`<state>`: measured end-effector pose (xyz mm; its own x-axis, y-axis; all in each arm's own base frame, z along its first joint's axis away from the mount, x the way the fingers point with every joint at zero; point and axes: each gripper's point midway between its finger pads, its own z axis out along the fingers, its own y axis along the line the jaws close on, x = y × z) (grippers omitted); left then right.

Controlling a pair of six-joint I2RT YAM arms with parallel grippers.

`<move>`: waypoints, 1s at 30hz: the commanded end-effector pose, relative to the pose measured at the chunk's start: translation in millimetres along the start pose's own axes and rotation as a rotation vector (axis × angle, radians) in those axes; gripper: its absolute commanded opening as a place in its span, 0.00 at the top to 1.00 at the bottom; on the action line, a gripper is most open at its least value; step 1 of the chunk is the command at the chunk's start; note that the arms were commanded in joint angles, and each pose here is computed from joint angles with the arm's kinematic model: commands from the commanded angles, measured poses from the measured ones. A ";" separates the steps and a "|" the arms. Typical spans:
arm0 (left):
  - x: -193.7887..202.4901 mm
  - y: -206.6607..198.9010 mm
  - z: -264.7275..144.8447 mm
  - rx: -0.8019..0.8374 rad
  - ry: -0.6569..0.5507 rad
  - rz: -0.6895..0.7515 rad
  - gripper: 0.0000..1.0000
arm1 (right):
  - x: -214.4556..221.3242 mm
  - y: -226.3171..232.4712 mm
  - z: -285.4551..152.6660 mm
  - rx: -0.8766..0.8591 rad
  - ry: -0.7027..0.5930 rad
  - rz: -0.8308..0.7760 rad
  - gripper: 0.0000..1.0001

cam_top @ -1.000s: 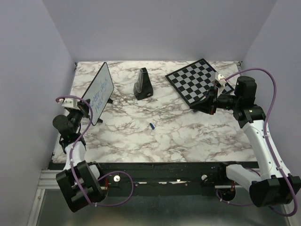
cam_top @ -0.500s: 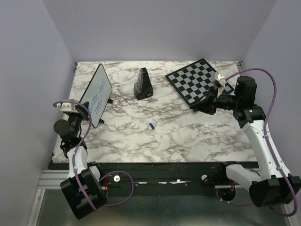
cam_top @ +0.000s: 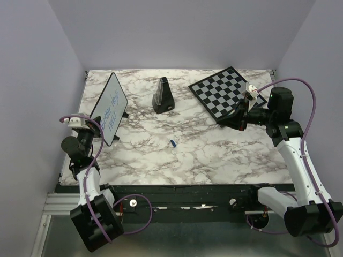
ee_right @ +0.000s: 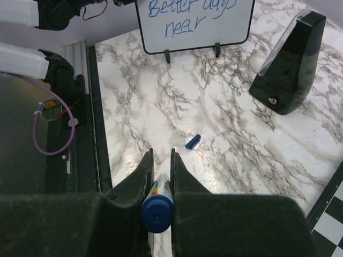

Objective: Write a sentence on the whiteboard
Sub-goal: Place the whiteboard on the whiteboard stand.

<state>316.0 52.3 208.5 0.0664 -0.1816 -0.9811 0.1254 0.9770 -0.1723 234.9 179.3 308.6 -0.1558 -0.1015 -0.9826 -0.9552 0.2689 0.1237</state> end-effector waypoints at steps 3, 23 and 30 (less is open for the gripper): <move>40.0 33.0 -12.6 -0.159 0.132 0.003 0.87 | -4.1 8.6 -1.2 -0.030 -0.014 -0.024 1.00; 40.7 35.7 -17.8 -0.194 0.150 0.025 0.70 | -5.9 10.8 -1.9 -0.033 -0.017 -0.029 0.99; 34.0 41.1 -22.9 -0.245 0.133 0.053 0.59 | -6.2 11.7 -1.7 -0.036 -0.018 -0.031 0.99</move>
<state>308.4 76.3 181.3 -0.0222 -0.1490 -0.9886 -0.0344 0.9884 -0.1482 232.0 179.7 311.0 -0.1470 -0.0990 -0.9842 -0.9581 0.2613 0.1168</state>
